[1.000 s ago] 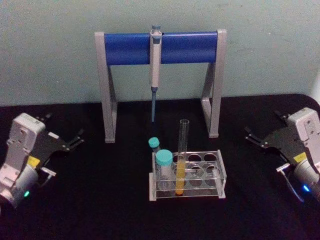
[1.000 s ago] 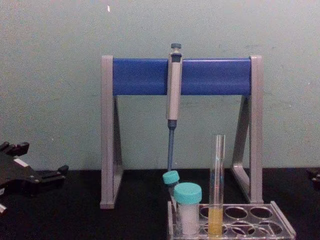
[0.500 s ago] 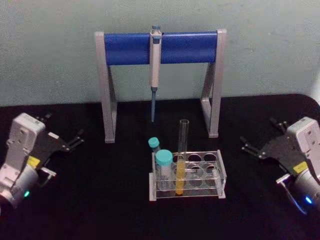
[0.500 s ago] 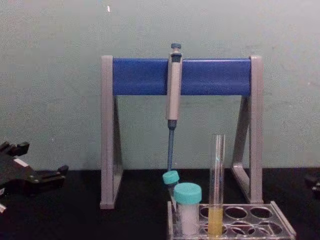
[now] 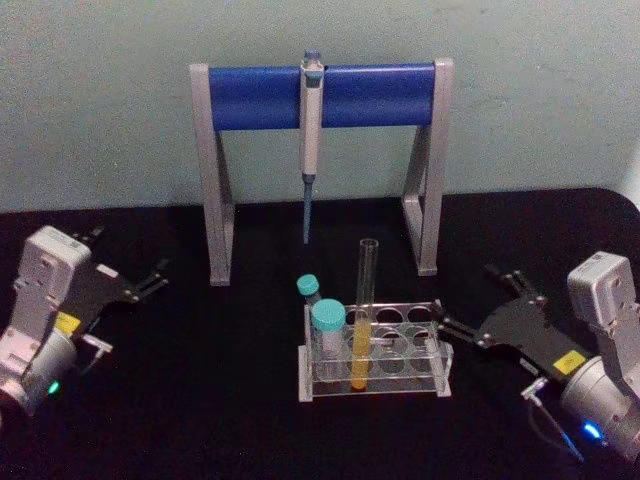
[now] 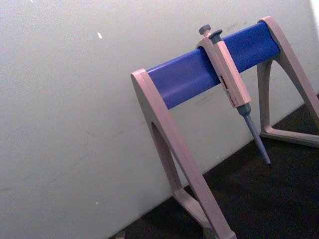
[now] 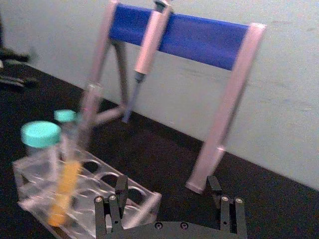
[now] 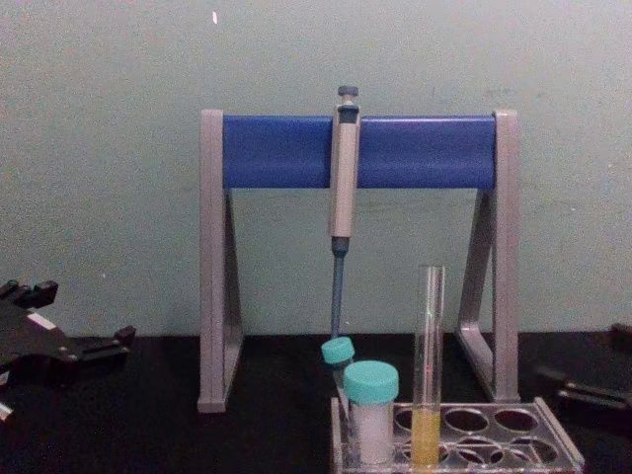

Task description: Pick up the test tube from the test tube rack, shake it, then place it back into the test tube rack.

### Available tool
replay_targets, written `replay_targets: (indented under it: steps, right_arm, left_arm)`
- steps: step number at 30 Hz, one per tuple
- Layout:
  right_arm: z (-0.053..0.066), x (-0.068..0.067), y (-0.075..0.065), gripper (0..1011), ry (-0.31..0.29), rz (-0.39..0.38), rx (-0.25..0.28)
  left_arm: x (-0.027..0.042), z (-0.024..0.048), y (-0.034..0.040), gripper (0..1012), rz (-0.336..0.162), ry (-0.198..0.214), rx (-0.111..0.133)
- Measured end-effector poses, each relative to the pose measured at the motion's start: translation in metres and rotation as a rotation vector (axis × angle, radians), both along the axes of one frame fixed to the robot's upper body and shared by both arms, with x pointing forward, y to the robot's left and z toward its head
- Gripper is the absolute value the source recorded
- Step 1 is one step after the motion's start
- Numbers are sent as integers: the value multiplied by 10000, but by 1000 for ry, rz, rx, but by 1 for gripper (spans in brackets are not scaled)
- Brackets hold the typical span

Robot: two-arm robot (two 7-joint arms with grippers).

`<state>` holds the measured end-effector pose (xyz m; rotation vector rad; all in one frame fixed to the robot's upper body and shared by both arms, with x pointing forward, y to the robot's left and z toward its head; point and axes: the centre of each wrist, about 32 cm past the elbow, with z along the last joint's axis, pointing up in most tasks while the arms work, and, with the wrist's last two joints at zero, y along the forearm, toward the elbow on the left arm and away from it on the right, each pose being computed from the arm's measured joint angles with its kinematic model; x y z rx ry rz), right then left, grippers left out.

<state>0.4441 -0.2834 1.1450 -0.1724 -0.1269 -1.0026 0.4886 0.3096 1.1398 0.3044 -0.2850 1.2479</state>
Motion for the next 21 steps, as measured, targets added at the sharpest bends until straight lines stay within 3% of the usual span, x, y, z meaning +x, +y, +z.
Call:
replay_targets:
  steps: [11, 21]
  right_arm:
    - [-9, 69, 159, 1000, 79, 136, 129]
    - [16, 205, 274, 1000, 105, 225, 186]
  left_arm:
    - [0, 0, 0, 1001, 0, 0, 0]
    - [0, 0, 0, 1001, 0, 0, 0]
